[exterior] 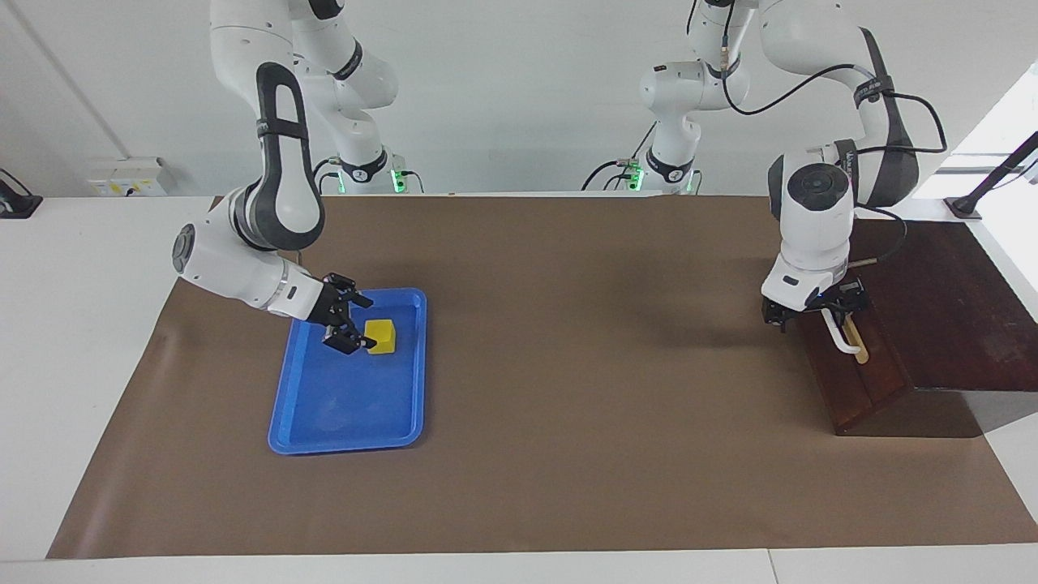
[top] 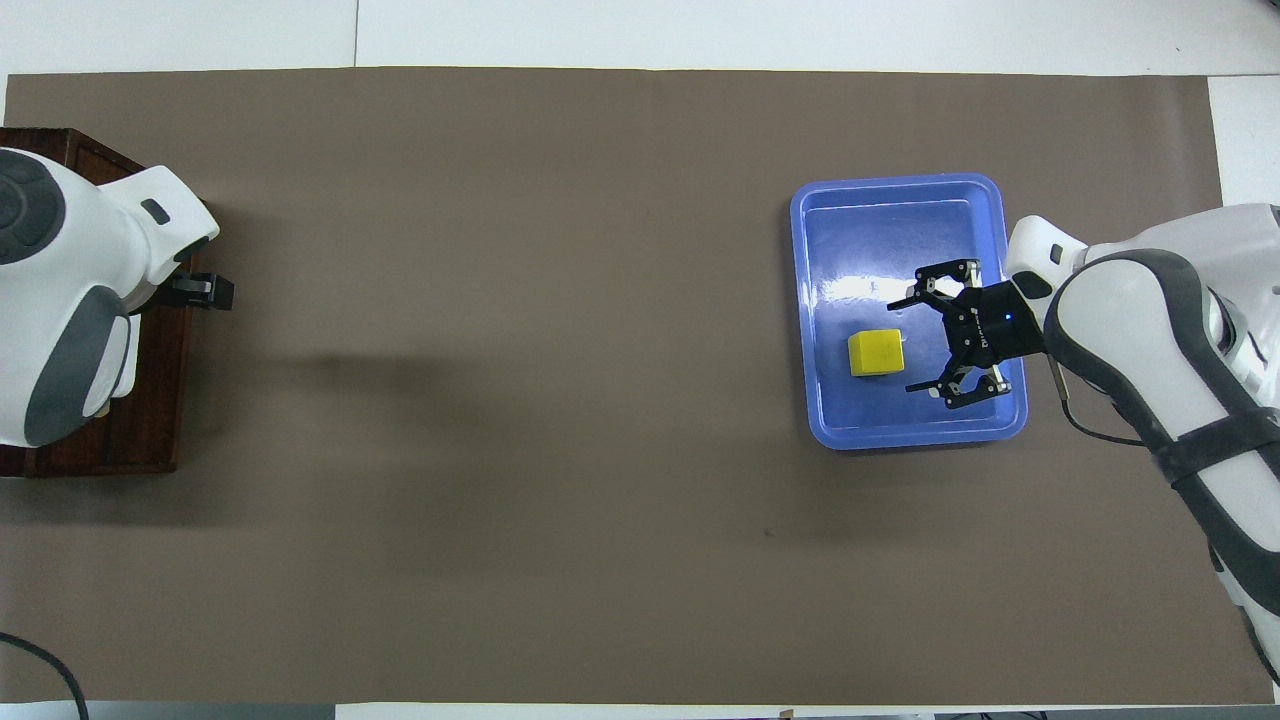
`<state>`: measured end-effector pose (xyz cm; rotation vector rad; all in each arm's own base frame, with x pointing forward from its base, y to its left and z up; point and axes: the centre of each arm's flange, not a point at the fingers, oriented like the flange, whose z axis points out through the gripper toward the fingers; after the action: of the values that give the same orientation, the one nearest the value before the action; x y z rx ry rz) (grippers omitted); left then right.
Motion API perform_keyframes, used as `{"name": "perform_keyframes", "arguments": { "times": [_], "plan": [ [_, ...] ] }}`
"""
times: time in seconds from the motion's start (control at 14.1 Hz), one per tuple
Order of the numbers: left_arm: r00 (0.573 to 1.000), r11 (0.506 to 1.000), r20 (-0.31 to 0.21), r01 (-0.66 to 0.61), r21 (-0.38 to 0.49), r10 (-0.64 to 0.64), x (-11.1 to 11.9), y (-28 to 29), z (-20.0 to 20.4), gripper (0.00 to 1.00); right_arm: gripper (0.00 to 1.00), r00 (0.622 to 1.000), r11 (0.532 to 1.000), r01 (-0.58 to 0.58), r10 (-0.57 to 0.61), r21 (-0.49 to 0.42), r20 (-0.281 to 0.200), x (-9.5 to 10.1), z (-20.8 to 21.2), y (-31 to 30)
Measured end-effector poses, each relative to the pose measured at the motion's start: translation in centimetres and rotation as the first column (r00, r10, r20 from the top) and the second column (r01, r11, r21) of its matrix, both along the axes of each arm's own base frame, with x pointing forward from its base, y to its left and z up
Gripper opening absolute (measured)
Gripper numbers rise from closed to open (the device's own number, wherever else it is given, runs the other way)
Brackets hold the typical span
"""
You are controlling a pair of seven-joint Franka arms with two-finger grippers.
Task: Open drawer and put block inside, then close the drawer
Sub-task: 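Lower the right gripper over the yellow cube while the left gripper pulls the drawer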
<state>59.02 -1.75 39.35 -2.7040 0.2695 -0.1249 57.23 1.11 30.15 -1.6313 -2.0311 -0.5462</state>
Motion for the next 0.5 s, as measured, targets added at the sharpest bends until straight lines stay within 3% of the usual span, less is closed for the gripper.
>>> {"name": "perform_keyframes", "arguments": {
  "times": [0.21,0.5],
  "plan": [
    [0.999,0.999,-0.007,0.033,0.043,-0.033,-0.3,0.2,-1.3,1.0,1.0,1.0,1.0,-0.013,0.013,0.014,-0.028,-0.1,-1.2,-0.1],
    [0.997,1.0,0.075,-0.021,0.01,0.02,0.5,-1.1,-2.3,1.0,1.0,1.0,1.0,-0.013,0.013,0.015,-0.026,-0.1,-1.4,-0.7]
  ]
}}
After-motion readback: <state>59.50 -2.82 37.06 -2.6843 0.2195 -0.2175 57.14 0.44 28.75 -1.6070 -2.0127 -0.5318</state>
